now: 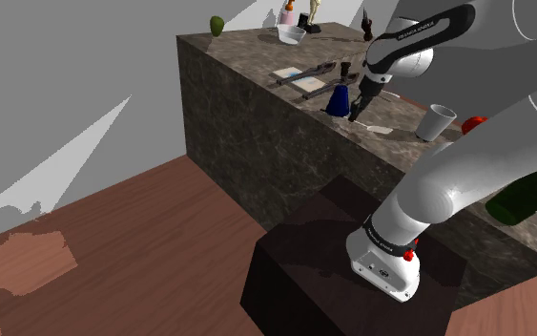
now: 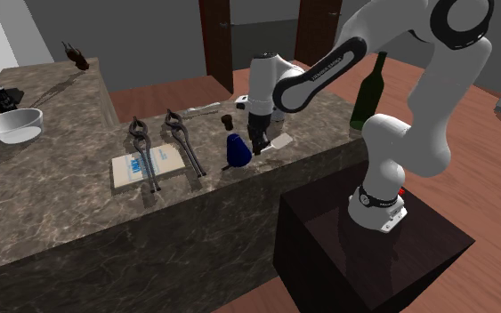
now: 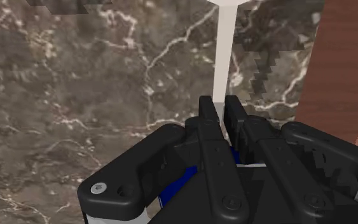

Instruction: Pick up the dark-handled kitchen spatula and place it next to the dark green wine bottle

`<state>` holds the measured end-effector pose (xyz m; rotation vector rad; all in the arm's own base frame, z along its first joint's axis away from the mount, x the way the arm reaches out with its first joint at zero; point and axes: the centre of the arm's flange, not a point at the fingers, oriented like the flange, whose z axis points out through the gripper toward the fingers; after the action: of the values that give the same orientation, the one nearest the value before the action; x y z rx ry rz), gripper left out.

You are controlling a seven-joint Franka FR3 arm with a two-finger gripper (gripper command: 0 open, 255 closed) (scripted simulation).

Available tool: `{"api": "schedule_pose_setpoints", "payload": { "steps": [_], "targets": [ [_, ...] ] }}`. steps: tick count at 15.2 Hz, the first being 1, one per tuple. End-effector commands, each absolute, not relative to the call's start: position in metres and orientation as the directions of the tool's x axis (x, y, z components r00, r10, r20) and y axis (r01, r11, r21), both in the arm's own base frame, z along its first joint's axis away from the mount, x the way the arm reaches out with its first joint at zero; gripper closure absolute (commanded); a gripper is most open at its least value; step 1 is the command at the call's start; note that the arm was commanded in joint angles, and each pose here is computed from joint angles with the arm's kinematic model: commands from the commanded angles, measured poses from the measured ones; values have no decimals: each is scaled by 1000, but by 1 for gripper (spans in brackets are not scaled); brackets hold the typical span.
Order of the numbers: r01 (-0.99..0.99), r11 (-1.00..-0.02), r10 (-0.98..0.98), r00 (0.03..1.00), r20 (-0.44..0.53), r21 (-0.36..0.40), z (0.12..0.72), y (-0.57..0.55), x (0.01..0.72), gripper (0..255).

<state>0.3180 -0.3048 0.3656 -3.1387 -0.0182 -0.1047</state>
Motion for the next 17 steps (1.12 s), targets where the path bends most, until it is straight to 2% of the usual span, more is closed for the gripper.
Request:
{"api": "schedule_pose_setpoints", "payload": {
  "steps": [1,17],
  "targets": [
    [11,-1000,11,998,66,-1,375,-304,318,255],
    [11,-1000,11,998,66,-1,460,-304,318,255]
  ]
}}
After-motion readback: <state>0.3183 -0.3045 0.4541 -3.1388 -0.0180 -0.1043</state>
